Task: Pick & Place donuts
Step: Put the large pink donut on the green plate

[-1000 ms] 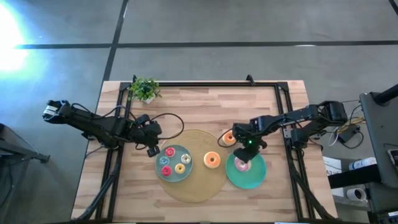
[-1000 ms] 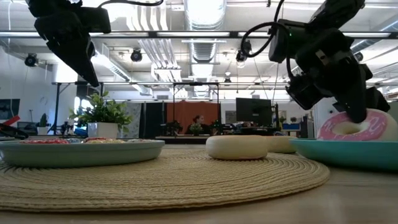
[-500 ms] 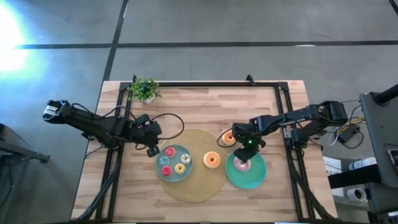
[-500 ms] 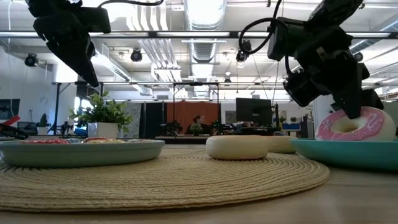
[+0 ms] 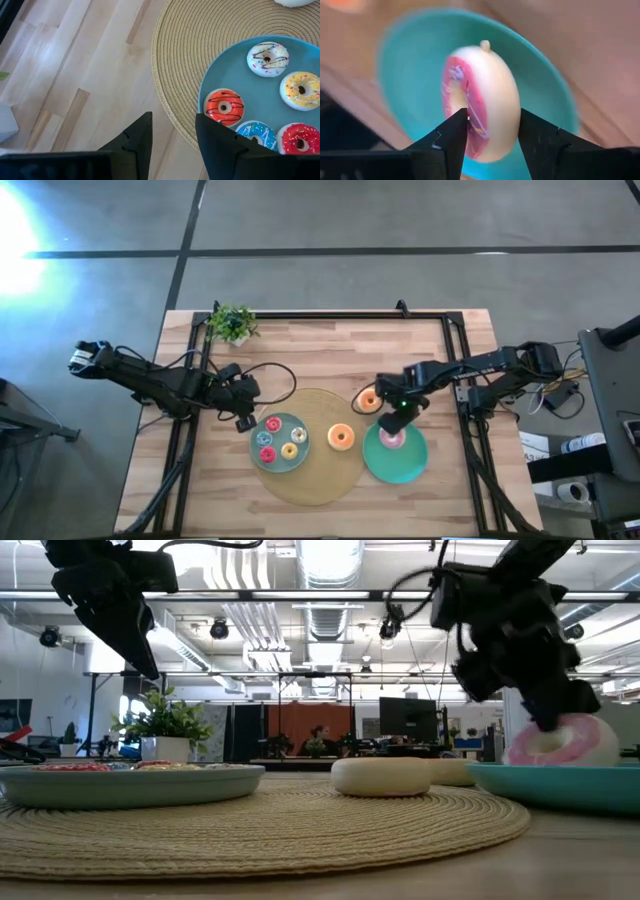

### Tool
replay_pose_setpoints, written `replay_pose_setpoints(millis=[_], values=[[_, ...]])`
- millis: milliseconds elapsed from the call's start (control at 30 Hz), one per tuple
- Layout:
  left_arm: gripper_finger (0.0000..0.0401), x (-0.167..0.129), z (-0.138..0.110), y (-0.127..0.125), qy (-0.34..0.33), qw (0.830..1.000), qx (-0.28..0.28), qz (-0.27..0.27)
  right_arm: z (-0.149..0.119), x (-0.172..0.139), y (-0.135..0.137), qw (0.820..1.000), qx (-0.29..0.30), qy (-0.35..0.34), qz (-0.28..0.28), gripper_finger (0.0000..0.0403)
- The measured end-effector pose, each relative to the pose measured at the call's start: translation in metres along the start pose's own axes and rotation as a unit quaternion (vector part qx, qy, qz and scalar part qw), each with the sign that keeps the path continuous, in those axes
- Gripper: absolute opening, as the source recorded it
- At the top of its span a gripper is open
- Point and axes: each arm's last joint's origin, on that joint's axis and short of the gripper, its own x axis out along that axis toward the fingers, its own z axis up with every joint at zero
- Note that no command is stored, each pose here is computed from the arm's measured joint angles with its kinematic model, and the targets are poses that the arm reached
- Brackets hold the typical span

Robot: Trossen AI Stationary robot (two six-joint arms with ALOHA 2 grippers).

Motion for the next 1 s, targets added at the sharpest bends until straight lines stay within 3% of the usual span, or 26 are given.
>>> replay_pose_setpoints(millis=[133,333,500,867,1000], values=[[0.0124,0.000,0.000,0.000,0.000,1.000,-0.001,0.000,0.004,-0.001,0.007,0.998,-0.002,0.027,0.065,0.0153],[0.0124,0.000,0.000,0.000,0.000,1.000,-0.005,0.000,0.000,0.001,-0.004,1.000,0.004,0.012,-0.017,0.0149],[0.0124,0.000,0.000,0.000,0.000,1.000,-0.006,0.000,0.001,-0.001,-0.007,0.995,-0.026,-0.035,-0.086,0.0148],[0.0124,0.000,0.000,0.000,0.000,1.000,-0.006,0.000,0.005,-0.013,0.014,0.996,-0.078,-0.040,-0.033,0.0176],[0.0124,0.000,0.000,0.000,0.000,1.000,-0.006,0.000,0.005,-0.008,0.011,0.995,-0.084,-0.025,-0.044,0.0198]])
